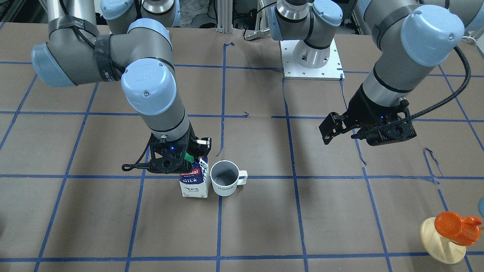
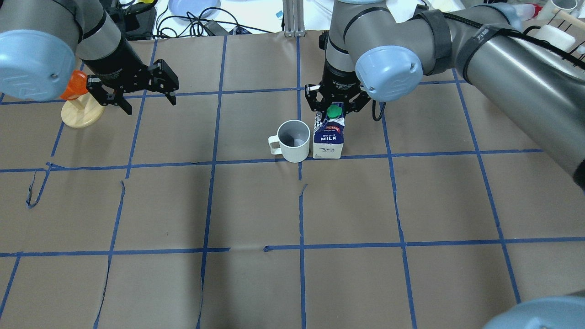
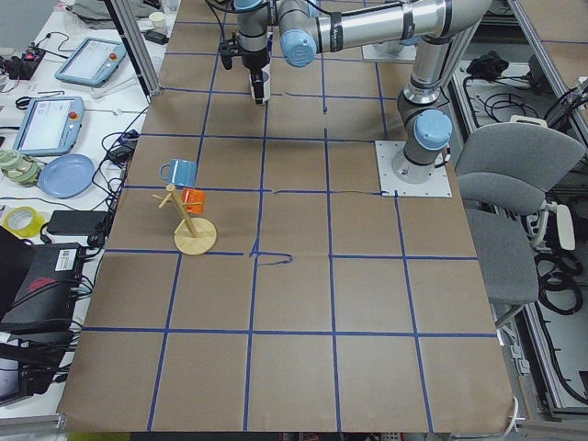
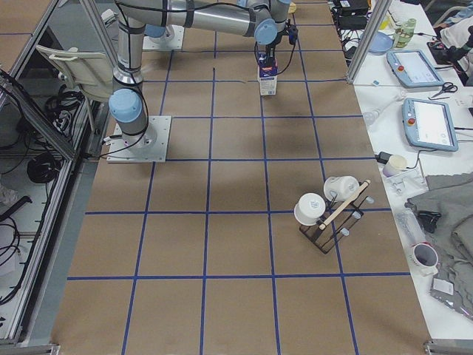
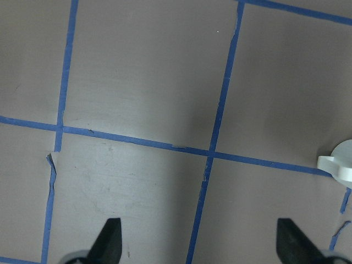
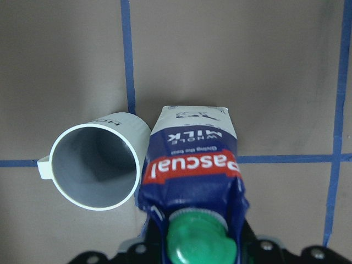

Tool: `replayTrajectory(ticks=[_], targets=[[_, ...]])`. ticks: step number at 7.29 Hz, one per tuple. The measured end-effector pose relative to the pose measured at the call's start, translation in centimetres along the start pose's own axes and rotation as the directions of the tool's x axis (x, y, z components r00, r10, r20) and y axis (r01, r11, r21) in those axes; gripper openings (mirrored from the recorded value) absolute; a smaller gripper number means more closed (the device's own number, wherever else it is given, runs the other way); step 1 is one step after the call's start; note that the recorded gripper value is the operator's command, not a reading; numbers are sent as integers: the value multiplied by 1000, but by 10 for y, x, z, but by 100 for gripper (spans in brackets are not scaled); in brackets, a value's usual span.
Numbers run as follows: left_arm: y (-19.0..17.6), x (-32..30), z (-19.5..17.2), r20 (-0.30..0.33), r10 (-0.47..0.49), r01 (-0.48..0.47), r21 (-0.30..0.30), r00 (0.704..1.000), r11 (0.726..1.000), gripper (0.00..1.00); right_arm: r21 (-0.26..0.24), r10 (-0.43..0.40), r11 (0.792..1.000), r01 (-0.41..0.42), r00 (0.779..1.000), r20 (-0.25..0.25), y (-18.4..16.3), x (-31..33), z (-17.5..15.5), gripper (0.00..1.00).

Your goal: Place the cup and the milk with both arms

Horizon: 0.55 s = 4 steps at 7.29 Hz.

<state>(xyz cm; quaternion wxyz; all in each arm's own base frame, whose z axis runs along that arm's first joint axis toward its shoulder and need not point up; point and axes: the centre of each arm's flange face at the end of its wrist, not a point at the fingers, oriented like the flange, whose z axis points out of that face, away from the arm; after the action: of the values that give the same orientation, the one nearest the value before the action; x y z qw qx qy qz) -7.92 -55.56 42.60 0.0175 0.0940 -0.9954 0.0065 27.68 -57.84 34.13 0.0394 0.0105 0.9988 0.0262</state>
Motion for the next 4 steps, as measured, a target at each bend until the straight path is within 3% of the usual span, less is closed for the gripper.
replayTrajectory(ticks=[1,3,4], targets=[[0,1,0,-1,2,-2,0,1000,1000,100,-2,-6,1000,6,1000,-3,-2,0,2,100],[1,2,2,-1,5,-5,-3,1000,1000,100,28,-7,1000,7,1000,-12,-5,1,-17,100],[1,2,3,0,5,-5,-5,1000,1000,100,53,-8,999,9,1000,-22,0,4,-42,100]])
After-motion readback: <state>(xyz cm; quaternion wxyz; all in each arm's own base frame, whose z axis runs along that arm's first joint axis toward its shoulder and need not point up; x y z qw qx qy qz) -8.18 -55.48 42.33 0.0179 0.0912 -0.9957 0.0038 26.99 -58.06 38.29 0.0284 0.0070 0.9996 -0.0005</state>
